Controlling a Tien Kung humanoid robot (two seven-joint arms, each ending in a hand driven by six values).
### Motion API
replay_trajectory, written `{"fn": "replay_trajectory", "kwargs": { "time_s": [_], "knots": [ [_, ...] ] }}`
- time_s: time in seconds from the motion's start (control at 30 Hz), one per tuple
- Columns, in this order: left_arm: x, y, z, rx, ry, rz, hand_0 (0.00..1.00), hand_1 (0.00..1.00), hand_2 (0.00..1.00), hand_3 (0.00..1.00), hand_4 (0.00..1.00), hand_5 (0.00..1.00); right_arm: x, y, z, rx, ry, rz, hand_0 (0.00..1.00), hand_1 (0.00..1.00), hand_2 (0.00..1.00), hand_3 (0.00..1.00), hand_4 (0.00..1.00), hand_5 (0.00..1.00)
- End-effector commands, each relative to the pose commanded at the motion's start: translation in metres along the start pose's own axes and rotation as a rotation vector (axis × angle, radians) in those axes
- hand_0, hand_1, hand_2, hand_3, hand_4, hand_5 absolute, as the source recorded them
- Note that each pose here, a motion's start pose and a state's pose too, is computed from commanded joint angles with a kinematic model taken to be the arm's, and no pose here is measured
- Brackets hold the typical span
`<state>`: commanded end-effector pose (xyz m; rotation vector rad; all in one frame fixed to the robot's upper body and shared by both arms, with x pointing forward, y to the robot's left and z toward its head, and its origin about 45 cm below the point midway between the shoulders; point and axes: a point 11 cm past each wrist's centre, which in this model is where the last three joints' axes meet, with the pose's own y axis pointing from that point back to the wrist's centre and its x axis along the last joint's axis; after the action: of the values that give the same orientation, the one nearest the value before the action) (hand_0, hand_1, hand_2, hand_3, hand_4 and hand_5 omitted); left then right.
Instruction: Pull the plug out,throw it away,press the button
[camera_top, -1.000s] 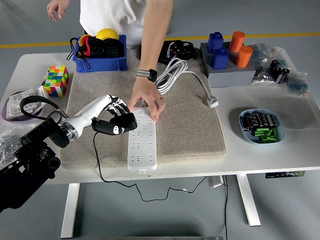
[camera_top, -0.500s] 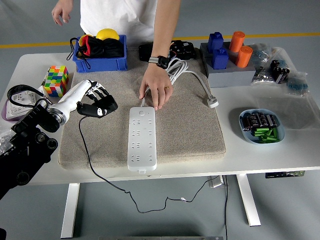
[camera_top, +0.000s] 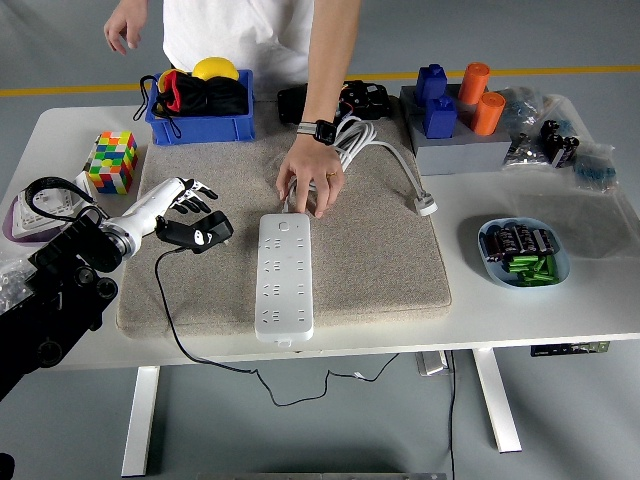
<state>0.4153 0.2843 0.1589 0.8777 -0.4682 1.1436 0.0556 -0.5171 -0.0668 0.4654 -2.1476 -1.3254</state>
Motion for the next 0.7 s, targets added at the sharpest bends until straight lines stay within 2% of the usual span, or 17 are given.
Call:
{"fn": "replay_trajectory", "kwargs": {
  "time_s": [0.13,0.17,0.2,0.33,0.37,0.53,0.57,0.7],
  "knots": [
    [0.001,0.0,0.003,-0.018,-0.011,0.017,0.794,0.839,0.816,0.843,0.983,0.002,0.001,0.0,-0.002,0.003,0.004,0.002,0.745,0.68,0.641,0.611,0.658,0.479],
    [0.001,0.0,0.004,-0.024,-0.015,0.023,0.826,0.877,0.839,0.863,0.998,0.061,0.001,0.0,-0.002,0.004,0.006,0.003,0.745,0.68,0.641,0.611,0.658,0.479],
    [0.001,0.0,0.005,-0.03,-0.02,0.025,0.826,0.877,0.839,0.863,0.998,0.061,0.001,0.0,-0.002,0.004,0.008,0.002,0.745,0.68,0.641,0.611,0.658,0.479],
    [0.001,0.002,0.026,-0.098,-0.034,0.028,0.826,0.877,0.839,0.863,0.998,0.061,0.003,0.0,-0.001,0.005,0.018,0.003,0.745,0.68,0.641,0.611,0.658,0.479],
    [0.001,0.003,0.031,-0.115,-0.037,0.027,0.658,0.69,0.657,0.829,0.91,0.002,0.003,0.0,-0.001,0.005,0.02,0.003,0.745,0.68,0.641,0.611,0.658,0.479],
    [-0.008,0.007,0.059,-0.201,-0.019,0.004,0.658,0.69,0.657,0.829,0.91,0.002,0.003,-0.001,0.002,0.003,0.03,0.001,0.745,0.68,0.641,0.611,0.658,0.479],
    [-0.011,0.007,0.063,-0.21,-0.014,-0.004,0.191,0.257,0.303,0.713,0.596,0.002,0.003,-0.001,0.003,0.002,0.033,0.001,0.744,0.68,0.641,0.611,0.658,0.479],
    [-0.023,0.003,0.07,-0.216,0.007,-0.03,0.191,0.257,0.303,0.713,0.596,0.002,0.004,-0.001,0.003,0.003,0.045,0.001,0.744,0.68,0.641,0.611,0.658,0.479]
  ]
}}
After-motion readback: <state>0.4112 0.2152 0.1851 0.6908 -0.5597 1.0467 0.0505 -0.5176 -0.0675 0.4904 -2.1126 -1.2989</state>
